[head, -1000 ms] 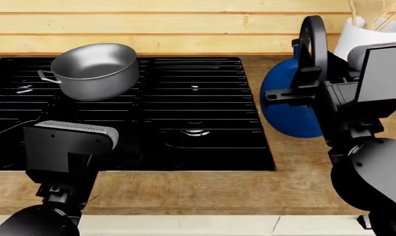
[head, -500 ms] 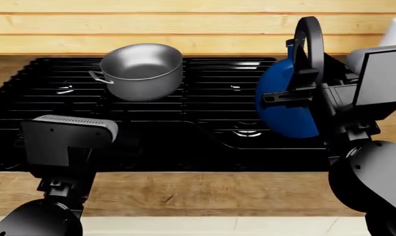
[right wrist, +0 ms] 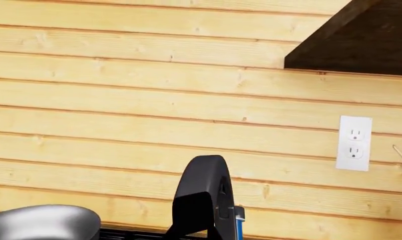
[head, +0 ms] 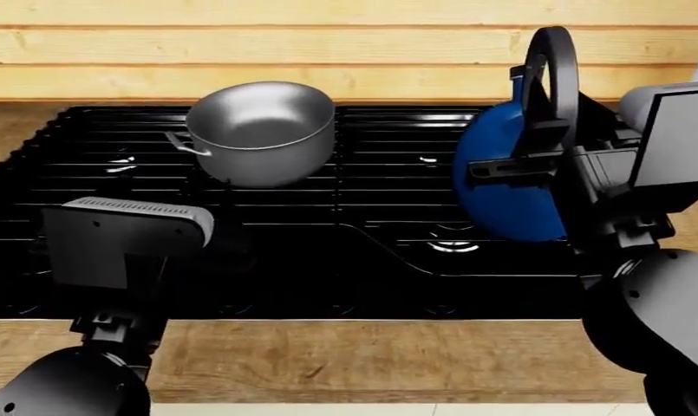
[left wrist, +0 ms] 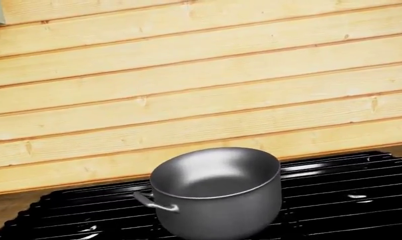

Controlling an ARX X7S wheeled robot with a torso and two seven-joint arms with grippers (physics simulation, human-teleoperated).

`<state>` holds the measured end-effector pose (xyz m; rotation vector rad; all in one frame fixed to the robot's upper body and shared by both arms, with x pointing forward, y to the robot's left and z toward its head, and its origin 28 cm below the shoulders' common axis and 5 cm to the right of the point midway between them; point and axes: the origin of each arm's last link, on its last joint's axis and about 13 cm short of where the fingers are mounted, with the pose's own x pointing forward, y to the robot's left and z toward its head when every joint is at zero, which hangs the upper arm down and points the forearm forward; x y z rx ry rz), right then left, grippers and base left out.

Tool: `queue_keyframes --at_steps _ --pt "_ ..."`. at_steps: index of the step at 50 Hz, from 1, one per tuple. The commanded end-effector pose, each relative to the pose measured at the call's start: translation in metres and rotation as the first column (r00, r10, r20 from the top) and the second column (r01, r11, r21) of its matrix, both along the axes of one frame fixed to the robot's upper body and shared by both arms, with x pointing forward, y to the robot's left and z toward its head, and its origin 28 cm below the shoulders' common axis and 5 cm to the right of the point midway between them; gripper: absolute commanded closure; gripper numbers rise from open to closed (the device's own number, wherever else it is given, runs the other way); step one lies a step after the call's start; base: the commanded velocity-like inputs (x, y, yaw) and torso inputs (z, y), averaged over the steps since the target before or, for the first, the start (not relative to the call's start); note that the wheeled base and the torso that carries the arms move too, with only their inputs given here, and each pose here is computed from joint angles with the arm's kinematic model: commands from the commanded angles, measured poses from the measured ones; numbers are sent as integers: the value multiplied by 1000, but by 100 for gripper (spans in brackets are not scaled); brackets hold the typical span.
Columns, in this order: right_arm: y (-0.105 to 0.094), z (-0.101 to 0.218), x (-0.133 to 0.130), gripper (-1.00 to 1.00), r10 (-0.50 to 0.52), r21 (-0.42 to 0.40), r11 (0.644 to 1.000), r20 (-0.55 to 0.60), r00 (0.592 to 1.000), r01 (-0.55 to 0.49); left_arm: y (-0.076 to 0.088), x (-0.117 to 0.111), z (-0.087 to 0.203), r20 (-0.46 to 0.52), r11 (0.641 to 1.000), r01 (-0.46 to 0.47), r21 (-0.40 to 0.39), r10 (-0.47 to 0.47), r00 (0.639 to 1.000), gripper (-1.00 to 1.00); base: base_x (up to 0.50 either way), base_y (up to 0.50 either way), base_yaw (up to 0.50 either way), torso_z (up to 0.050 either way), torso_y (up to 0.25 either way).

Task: Pick the kettle from the counter and place it on a stove burner. Then turn the burner on.

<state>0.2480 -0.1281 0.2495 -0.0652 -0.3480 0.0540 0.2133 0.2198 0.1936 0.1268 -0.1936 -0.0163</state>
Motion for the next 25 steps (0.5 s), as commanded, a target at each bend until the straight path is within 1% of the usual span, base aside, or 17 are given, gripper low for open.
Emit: queue_keyframes --at_steps 1,7,13,25 --pt "-4 2 3 100 -26 9 1000 47 999 26 -2 -1 3 4 1000 7 6 -7 1000 -100 82 0 0 0 0" --pt "-3 4 5 100 -18 12 1000 46 999 18 -2 0 3 4 1000 4 6 -4 1000 -100 80 0 0 0 2" --pt "0 7 6 100 -1 -10 1000 57 998 1 -2 -1 4 8 1000 5 6 -5 1000 -100 90 0 0 0 2" --pt "2 10 8 100 14 -8 1000 64 998 -13 -1 -2 4 8 1000 7 8 -7 1000 -100 174 0 0 1 1"
